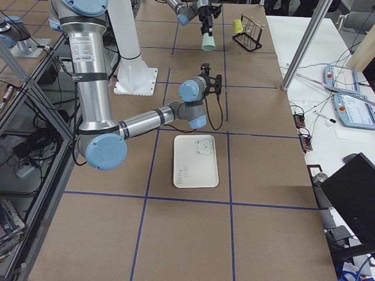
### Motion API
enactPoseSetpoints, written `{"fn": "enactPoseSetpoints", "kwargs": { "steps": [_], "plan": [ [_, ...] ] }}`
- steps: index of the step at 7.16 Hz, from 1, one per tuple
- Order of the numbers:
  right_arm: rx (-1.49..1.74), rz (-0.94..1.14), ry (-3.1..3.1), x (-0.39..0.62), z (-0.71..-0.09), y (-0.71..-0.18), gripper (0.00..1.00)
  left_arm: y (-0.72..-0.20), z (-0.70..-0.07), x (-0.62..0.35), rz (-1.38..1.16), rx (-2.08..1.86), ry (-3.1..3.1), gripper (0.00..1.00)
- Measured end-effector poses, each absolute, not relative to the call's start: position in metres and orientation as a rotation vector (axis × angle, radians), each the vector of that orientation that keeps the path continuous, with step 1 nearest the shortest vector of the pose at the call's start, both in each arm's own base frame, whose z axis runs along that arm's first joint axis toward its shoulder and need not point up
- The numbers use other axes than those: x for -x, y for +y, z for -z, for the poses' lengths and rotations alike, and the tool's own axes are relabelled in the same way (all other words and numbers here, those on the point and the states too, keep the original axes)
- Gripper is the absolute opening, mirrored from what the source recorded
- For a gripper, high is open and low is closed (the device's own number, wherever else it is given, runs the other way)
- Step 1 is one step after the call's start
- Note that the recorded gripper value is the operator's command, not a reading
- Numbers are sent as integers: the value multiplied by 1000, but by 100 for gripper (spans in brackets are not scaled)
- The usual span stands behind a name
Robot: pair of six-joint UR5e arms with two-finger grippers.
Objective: Left arm grabs green cup and hands to right arm on tray
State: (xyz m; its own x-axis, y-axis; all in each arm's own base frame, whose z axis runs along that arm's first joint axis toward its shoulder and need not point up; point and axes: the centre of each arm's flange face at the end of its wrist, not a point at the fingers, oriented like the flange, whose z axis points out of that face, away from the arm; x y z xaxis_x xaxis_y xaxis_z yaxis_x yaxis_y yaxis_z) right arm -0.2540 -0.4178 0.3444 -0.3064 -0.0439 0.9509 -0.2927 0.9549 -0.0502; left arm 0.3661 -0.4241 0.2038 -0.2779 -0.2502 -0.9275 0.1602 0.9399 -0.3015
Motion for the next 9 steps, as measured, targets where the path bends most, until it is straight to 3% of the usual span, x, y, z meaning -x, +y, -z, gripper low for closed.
{"fn": "enactPoseSetpoints", "kwargs": {
  "steps": [4,9],
  "plan": [
    [-183,-305,-2161,347,-258,-375,100,-392,-192,-373,366,178,1986,34],
    [-150,-324,-2283,376,-224,-349,100,-360,-185,-384,392,253,2172,34]
  ]
}}
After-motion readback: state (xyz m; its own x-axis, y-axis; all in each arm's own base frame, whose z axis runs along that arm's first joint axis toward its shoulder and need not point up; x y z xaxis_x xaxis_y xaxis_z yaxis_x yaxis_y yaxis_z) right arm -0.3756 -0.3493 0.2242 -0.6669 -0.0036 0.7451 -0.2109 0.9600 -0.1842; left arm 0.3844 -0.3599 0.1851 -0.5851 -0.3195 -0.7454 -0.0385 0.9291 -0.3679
